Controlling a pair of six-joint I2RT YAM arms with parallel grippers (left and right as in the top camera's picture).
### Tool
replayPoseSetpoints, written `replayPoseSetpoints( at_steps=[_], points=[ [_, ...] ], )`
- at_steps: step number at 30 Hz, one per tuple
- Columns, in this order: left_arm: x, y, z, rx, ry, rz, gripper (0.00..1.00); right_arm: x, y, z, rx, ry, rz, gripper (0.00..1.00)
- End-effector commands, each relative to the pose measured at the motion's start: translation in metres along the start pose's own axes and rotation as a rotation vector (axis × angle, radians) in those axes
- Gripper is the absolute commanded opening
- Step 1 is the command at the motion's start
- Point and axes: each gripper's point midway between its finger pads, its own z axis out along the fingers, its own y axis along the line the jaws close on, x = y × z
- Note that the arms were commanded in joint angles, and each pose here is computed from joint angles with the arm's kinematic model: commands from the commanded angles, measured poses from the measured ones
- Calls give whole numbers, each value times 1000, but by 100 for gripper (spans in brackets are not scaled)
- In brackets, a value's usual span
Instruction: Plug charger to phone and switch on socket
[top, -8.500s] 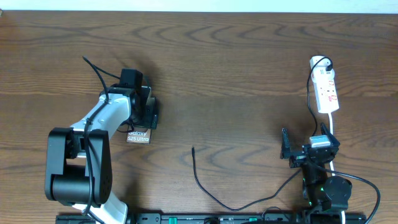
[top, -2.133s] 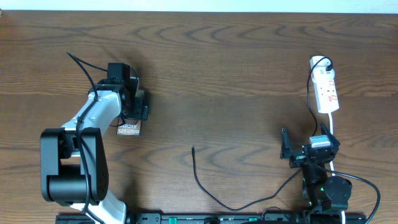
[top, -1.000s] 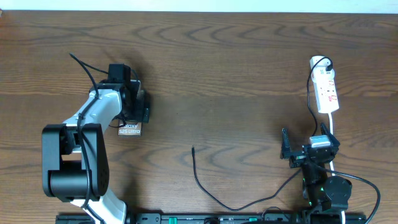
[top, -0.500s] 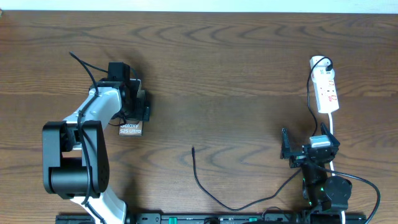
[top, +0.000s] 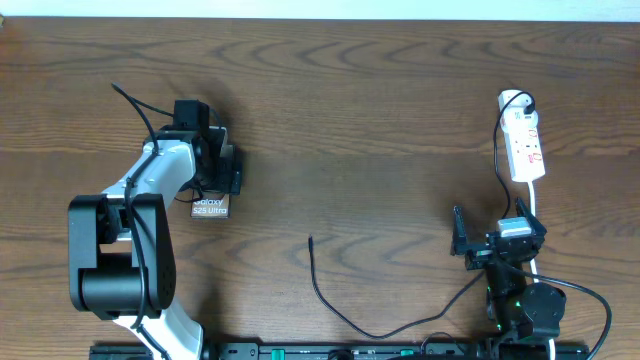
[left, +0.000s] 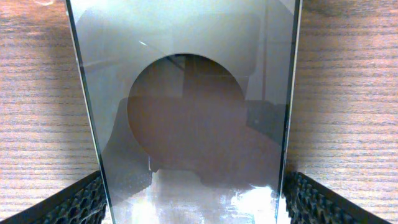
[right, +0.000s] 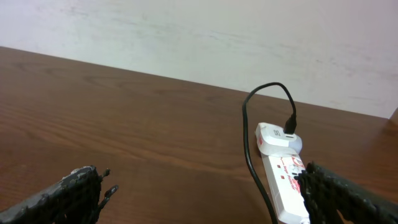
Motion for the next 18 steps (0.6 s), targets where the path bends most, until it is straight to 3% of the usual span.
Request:
replayPoseSetpoints(
  at_steps=[1, 18],
  points=[
    [35, 7, 32, -43, 135, 29, 89, 1, 1, 0, -4, 1, 11, 99],
    [35, 13, 32, -79, 137, 42, 89, 1, 1, 0, -4, 1, 11, 99]
  ],
)
